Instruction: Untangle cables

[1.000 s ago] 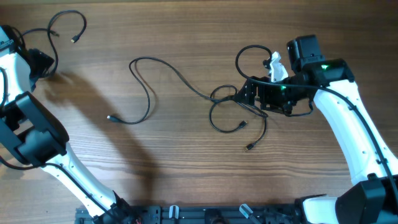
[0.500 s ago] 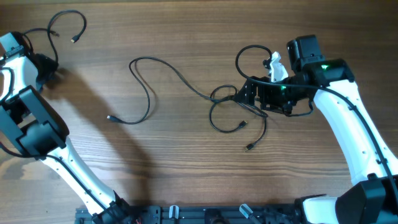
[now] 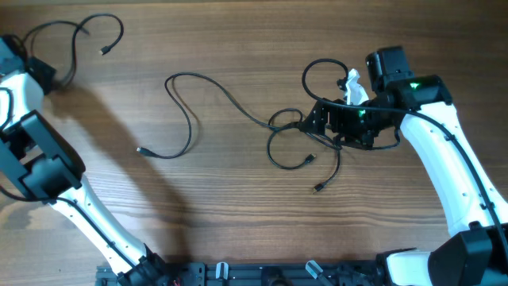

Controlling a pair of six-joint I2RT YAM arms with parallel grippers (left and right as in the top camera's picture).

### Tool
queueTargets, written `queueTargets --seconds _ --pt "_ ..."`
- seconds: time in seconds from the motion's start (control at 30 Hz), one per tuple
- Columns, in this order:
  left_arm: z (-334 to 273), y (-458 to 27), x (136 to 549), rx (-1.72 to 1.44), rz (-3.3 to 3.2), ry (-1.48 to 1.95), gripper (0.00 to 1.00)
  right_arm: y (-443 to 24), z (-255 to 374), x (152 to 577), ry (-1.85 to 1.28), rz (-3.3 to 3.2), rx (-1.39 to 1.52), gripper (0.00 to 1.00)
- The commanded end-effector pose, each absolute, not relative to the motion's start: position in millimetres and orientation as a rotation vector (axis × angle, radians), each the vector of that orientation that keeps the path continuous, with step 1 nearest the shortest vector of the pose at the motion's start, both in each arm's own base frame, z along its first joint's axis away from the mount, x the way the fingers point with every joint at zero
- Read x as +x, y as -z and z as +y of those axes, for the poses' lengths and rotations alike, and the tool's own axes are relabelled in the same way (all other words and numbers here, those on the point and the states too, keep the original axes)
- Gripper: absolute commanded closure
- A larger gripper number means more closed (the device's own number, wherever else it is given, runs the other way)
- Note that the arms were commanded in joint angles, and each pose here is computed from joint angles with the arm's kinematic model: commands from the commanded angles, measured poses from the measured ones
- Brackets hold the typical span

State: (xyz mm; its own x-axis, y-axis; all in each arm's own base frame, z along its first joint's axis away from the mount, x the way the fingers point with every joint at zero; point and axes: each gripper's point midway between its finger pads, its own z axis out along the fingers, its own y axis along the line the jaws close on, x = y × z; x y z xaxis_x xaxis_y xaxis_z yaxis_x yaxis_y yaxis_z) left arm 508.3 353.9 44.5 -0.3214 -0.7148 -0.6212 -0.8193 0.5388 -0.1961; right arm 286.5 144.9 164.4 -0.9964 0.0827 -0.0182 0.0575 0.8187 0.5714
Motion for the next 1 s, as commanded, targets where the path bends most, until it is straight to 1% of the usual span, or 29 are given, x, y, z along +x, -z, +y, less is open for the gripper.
queueTargets --seconds 0.0,0.27,0.33,0.47,0.57,0.67,0.77,0.87,0.97 --pt "386.1 -159.7 517.4 -1.137 1.887 -0.25 0.0 -158.3 143.6 285.4 -0.903 2.977 0.138 0.0" --pt "377.9 -140.8 502.2 -1.187 1.981 -0.249 0.0 -157.5 142.8 280.7 -0.902 2.998 0.147 0.0" --pt "374.5 -146.3 497.8 -1.192 1.992 -0.248 0.0 -157.5 142.8 280.6 -0.902 2.999 0.147 0.0" --pt "359.2 -172.6 486.1 -1.187 2.017 -0.22 0.0 -157.4 142.7 280.0 -0.902 3.001 0.146 0.0" --pt "322.6 -200.2 472.6 -1.155 2.091 -0.062 0.0 -157.4 142.5 280.1 -0.899 3.001 0.144 0.04" --pt "292.9 -230.3 472.7 -1.079 2.096 0.103 0.0 -157.1 141.6 278.0 -0.894 3.01 0.146 0.06" --pt "258.8 -267.2 471.2 -0.99 2.076 0.278 0.0 -163.3 140.5 271.1 -0.894 3.01 0.144 0.07" --pt "218.1 -299.0 473.8 -0.958 2.04 0.437 0.0 -187.7 135.3 255.9 -0.87 2.95 0.086 0.07" --pt "161.4 -304.9 483.7 -0.846 2.106 0.578 0.0 -215.5 118.8 233.4 -0.755 2.869 0.069 0.06"
